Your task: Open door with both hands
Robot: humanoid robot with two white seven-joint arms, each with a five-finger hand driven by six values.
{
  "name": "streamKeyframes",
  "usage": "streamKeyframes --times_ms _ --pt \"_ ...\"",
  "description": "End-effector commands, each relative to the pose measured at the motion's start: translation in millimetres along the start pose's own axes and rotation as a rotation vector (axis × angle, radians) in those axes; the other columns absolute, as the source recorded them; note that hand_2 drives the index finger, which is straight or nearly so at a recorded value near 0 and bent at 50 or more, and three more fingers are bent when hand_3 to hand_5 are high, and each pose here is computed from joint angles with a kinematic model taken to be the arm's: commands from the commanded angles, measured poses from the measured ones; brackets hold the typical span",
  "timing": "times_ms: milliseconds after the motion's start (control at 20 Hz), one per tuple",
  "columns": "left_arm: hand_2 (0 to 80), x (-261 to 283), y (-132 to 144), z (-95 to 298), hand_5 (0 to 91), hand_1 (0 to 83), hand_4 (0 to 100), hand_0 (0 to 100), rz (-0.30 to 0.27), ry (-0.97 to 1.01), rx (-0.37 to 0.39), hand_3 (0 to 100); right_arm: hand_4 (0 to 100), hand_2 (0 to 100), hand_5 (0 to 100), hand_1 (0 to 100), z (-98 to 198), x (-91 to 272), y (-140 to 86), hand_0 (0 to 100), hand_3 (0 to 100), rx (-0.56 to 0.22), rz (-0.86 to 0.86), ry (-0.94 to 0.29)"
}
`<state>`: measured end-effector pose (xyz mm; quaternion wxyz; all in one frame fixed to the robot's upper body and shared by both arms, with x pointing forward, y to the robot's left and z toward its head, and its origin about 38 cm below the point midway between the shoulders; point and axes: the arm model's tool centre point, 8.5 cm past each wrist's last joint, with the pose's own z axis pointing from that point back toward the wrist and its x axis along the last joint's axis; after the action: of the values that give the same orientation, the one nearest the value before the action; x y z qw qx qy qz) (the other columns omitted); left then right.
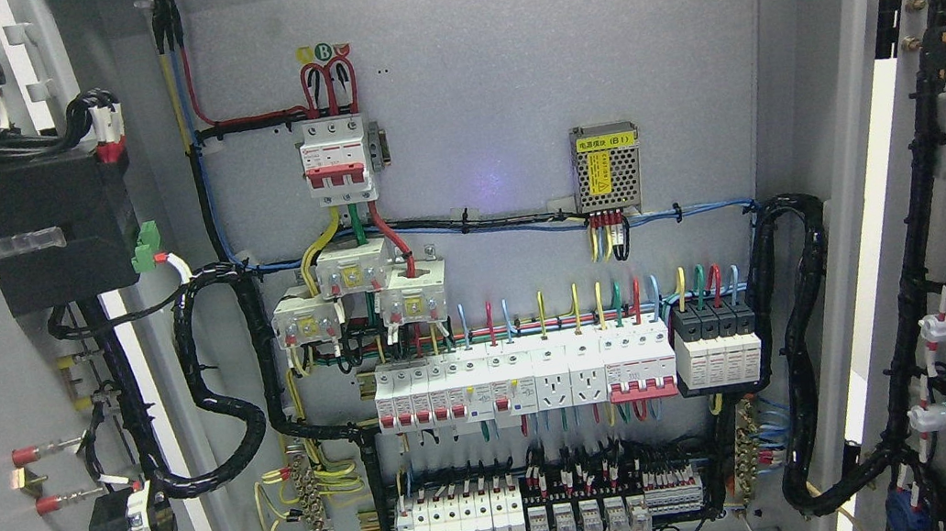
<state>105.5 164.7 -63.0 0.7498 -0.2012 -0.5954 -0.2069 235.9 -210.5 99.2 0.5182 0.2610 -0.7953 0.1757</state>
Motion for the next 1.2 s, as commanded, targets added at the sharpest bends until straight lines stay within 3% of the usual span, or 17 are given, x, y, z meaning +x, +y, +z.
streamKeyframes --times_ms 0,300,951,1151 --pt "0.0 89 24 -2 0.0 0.0 4 0 -0.08 -0.273 -0.022 0 0 0 0 0 3 41 -28 0 0 -0.006 0.115 -0.054" --pt "0.0 124 47 1 0.0 0.0 4 0 -0.082 -0.392 0.012 0 0 0 0 0 -11 74 -23 0 0 0.012 0.145 -0.155" --pt "0.0 182 80 -7 0.0 0.0 4 0 -0.234 -0.653 -0.016 0 0 0 0 0 -25 104 -38 0 0 -0.029 0.215 -0.265" --pt "0.0 201 90 -8 0.0 0.0 4 0 -0.282 -0.743 -0.011 0 0 0 0 0 -30 113 -48 0 0 -0.08 0.192 -0.319"
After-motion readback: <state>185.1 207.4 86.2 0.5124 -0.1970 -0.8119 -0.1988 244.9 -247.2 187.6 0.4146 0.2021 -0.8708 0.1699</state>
